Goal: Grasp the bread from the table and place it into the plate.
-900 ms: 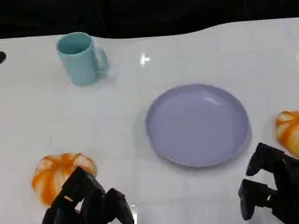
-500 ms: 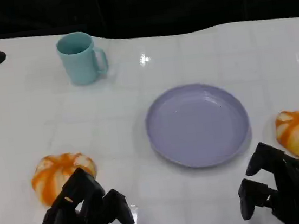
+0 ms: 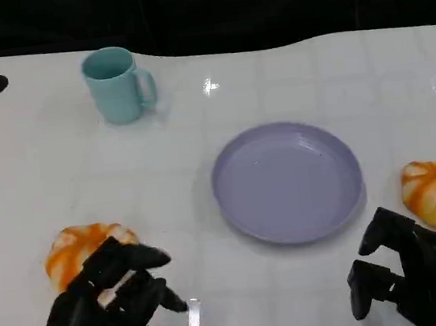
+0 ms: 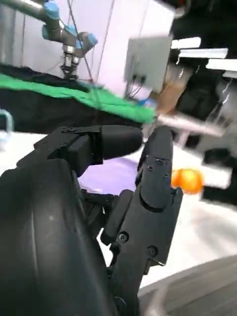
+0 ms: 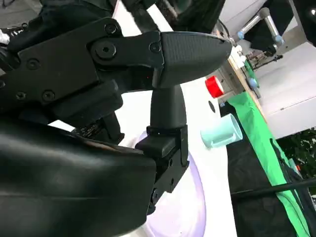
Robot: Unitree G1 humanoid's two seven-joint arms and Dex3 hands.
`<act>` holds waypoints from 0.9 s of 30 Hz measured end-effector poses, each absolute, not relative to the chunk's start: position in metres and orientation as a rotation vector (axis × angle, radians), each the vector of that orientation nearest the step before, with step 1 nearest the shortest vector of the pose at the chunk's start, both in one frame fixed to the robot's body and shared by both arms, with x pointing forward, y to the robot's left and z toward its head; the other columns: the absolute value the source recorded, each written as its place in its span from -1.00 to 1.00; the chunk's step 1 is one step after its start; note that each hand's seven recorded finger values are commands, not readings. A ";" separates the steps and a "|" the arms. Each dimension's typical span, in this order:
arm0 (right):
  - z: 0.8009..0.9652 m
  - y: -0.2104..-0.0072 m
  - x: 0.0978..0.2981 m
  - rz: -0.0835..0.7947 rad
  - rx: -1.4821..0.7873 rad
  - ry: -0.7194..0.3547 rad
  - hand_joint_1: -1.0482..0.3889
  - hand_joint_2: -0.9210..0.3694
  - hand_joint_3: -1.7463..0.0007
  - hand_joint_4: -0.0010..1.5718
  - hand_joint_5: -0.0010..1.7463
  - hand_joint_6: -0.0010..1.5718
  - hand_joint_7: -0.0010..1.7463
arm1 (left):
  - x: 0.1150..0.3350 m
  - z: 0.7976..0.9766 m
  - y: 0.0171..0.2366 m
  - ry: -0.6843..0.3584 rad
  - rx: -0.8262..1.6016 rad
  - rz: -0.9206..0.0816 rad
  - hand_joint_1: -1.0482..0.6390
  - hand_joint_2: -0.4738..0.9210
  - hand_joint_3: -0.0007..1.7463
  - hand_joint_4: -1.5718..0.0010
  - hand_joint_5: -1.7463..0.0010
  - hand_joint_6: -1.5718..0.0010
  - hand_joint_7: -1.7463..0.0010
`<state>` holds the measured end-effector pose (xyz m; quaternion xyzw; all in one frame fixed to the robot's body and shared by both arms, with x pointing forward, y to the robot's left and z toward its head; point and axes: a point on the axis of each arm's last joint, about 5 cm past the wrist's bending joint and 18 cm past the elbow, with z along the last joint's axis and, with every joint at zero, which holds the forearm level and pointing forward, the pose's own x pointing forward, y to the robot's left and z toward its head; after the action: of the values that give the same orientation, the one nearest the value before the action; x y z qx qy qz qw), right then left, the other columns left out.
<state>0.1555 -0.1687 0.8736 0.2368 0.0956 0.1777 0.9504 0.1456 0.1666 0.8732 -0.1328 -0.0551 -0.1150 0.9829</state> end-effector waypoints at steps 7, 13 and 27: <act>0.874 -0.169 0.156 0.362 0.482 0.194 -0.37 -0.99 0.53 0.00 1.00 -0.37 1.00 | 0.145 0.903 0.177 -0.175 0.340 -0.187 -0.39 1.00 -0.96 0.55 0.51 0.35 1.00; 0.874 -0.169 0.156 0.362 0.483 0.195 -0.37 -0.99 0.54 -0.01 1.00 -0.37 1.00 | 0.145 0.908 0.175 -0.200 0.459 -0.172 -0.39 1.00 -0.96 0.54 0.55 0.36 1.00; 0.873 -0.168 0.156 0.365 0.483 0.197 -0.31 -1.00 0.48 -0.04 1.00 -0.40 1.00 | 0.157 0.951 0.180 -0.035 1.420 -0.150 -0.43 0.97 -1.00 0.88 0.89 0.80 1.00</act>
<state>0.1565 -0.1678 0.8729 0.2372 0.0970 0.1793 0.9498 0.1567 0.1800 0.9509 0.6512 -0.0162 -0.0689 0.7556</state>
